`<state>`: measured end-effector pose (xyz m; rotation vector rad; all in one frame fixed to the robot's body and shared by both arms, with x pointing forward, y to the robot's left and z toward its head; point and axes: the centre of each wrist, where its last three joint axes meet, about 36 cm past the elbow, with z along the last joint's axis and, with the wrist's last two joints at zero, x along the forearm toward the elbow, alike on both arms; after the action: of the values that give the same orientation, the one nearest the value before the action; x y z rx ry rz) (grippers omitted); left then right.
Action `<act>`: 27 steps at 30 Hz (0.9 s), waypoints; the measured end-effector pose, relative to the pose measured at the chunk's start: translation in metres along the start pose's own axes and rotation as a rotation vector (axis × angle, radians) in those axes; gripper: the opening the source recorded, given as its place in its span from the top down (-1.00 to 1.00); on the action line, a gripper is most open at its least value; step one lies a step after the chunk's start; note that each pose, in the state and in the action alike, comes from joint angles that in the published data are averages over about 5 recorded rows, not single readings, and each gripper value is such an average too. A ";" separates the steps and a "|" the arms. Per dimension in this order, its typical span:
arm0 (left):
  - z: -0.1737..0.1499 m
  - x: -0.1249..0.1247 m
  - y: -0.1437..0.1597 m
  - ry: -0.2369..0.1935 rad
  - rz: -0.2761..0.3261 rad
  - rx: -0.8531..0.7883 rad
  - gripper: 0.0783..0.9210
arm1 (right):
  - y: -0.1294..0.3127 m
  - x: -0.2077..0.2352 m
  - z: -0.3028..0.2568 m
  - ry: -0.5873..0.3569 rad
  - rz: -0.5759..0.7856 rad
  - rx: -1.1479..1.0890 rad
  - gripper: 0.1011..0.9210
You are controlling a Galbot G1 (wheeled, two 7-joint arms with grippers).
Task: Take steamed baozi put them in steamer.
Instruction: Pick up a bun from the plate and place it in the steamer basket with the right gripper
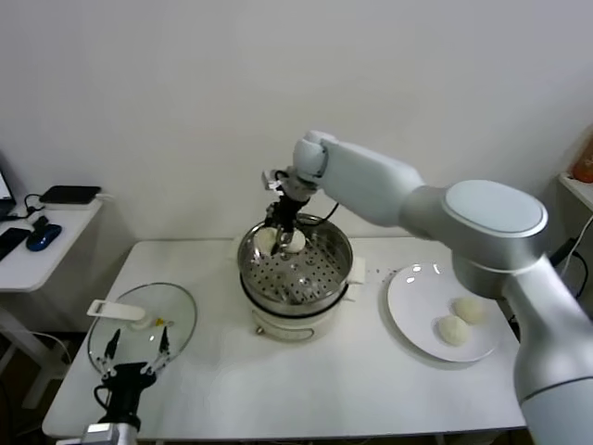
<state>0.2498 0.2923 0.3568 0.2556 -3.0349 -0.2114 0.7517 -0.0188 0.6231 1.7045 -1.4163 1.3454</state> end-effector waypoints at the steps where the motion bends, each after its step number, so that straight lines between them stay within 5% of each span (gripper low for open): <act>1: 0.000 0.000 0.000 0.001 0.000 0.001 -0.77 | 0.000 -0.004 0.000 -0.002 -0.001 -0.002 -0.49; 27: 0.003 0.004 0.001 0.010 -0.002 0.011 -0.77 | 0.012 -0.048 0.001 -0.019 -0.031 -0.021 -0.49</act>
<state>0.2458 0.2929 0.3541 0.2592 -3.0265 -0.1936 0.7430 -0.0041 0.5761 1.7222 -1.4044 1.2968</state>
